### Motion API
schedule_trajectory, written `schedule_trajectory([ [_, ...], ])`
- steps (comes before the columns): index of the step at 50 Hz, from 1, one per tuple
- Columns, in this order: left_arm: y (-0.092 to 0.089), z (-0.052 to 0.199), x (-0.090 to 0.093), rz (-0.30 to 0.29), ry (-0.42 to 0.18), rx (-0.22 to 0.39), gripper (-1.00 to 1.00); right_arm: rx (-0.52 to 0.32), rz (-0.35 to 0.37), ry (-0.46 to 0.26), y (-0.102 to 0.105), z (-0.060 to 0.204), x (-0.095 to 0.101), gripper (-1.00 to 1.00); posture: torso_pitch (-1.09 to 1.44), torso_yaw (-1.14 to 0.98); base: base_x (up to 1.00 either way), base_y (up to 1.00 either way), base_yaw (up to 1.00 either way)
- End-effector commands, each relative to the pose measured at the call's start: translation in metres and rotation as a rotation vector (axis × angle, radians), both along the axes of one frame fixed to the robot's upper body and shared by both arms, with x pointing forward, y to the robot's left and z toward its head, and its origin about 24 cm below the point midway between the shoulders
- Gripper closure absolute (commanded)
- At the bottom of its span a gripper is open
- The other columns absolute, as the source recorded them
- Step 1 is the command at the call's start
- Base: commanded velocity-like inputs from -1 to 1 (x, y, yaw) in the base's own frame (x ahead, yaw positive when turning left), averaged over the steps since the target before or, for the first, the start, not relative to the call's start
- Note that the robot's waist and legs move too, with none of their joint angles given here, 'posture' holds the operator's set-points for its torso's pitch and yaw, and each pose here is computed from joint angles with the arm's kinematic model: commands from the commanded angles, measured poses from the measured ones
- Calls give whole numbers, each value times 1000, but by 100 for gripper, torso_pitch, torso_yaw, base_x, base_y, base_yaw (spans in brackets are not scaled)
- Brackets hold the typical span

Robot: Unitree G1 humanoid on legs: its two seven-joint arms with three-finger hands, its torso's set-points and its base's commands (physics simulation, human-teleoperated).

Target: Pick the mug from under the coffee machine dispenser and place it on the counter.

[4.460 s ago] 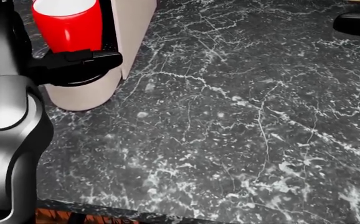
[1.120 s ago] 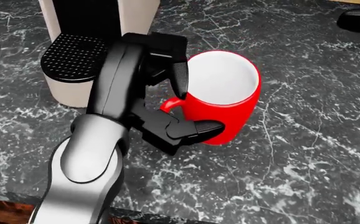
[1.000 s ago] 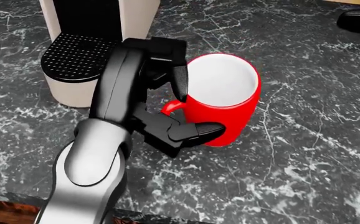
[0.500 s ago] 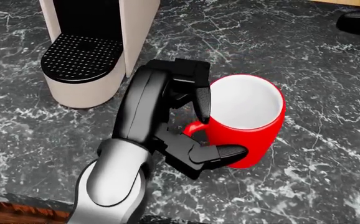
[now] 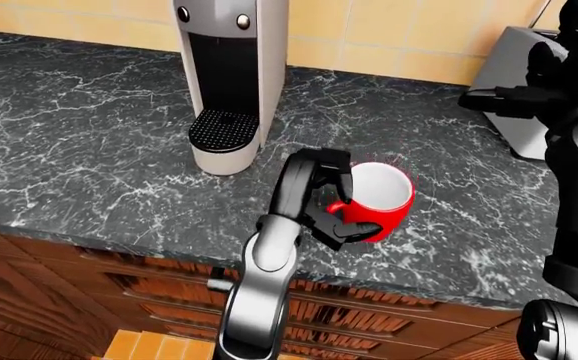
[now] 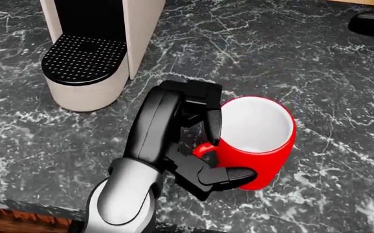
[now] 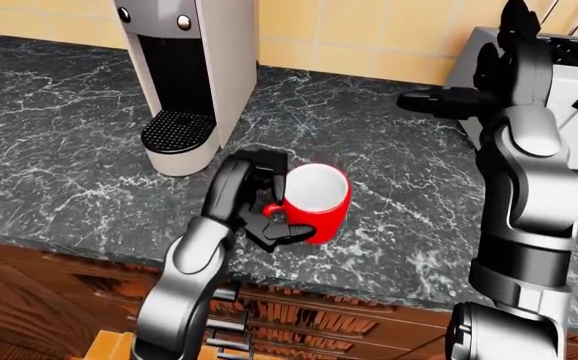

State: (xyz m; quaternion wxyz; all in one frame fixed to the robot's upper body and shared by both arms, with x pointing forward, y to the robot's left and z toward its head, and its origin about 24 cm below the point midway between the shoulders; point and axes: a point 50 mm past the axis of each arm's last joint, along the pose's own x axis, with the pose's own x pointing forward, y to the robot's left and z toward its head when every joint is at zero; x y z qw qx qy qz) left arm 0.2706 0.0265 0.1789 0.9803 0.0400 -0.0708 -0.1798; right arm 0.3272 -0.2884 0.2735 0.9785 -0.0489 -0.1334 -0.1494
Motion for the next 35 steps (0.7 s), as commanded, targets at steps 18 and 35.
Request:
schedule_trajectory([
  [18, -2, 9, -4, -31, -86, -33, 63, -27, -8, -97, -1, 23, -8, -100, 0, 0, 0, 0, 0],
  [35, -2, 7, -3, -33, -81, -21, -9, -26, -10, -99, -1, 24, -8, -100, 0, 0, 0, 0, 0],
])
